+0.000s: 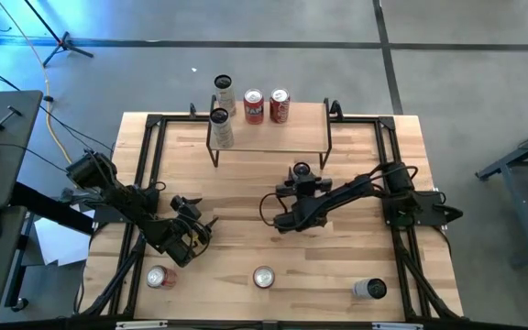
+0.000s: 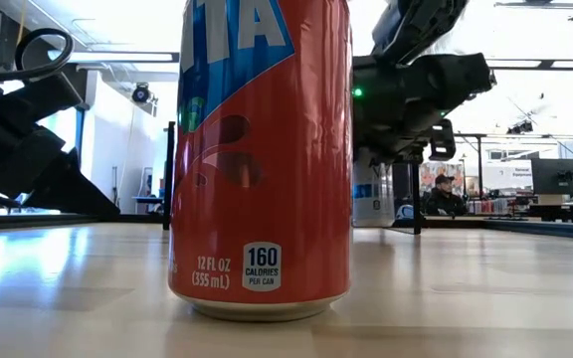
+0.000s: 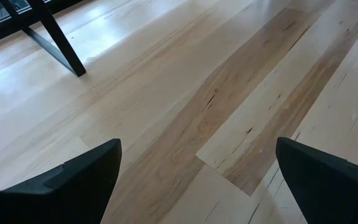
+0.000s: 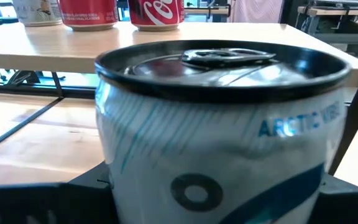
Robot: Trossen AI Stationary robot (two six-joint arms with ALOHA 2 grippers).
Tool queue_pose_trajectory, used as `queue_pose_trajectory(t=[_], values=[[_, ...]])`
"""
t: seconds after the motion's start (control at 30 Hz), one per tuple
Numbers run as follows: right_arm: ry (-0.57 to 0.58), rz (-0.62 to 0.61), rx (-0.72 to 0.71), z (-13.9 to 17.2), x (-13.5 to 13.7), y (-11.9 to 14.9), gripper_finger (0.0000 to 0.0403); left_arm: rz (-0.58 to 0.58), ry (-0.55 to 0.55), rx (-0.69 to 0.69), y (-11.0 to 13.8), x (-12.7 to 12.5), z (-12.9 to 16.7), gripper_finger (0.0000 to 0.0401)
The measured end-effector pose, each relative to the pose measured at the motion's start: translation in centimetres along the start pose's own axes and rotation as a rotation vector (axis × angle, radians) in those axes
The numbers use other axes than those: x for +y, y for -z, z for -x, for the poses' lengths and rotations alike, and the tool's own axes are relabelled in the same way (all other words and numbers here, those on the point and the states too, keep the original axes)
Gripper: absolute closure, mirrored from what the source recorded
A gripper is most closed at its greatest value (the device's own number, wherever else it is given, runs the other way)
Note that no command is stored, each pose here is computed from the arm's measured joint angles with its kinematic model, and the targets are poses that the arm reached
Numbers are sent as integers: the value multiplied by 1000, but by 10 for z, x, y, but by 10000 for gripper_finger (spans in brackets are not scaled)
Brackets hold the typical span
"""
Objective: Place canned beverage on shelf
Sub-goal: Put the white and blue soda can on the shelf
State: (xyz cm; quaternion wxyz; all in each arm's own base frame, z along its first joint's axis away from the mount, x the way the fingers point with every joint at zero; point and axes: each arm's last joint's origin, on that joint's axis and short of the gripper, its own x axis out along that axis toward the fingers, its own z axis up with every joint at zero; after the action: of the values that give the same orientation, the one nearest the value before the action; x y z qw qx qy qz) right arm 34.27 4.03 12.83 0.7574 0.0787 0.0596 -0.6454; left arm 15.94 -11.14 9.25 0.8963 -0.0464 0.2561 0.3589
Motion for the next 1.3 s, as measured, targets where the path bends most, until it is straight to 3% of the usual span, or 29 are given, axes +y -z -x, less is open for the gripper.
queue_pose_trajectory(t=[0.9,1.3], values=[[11,-47,49,-8,7,1,158,2,1,5,0,0,0,1],[7,-47,27,-8,7,0,69,2,1,5,0,0,0,1]])
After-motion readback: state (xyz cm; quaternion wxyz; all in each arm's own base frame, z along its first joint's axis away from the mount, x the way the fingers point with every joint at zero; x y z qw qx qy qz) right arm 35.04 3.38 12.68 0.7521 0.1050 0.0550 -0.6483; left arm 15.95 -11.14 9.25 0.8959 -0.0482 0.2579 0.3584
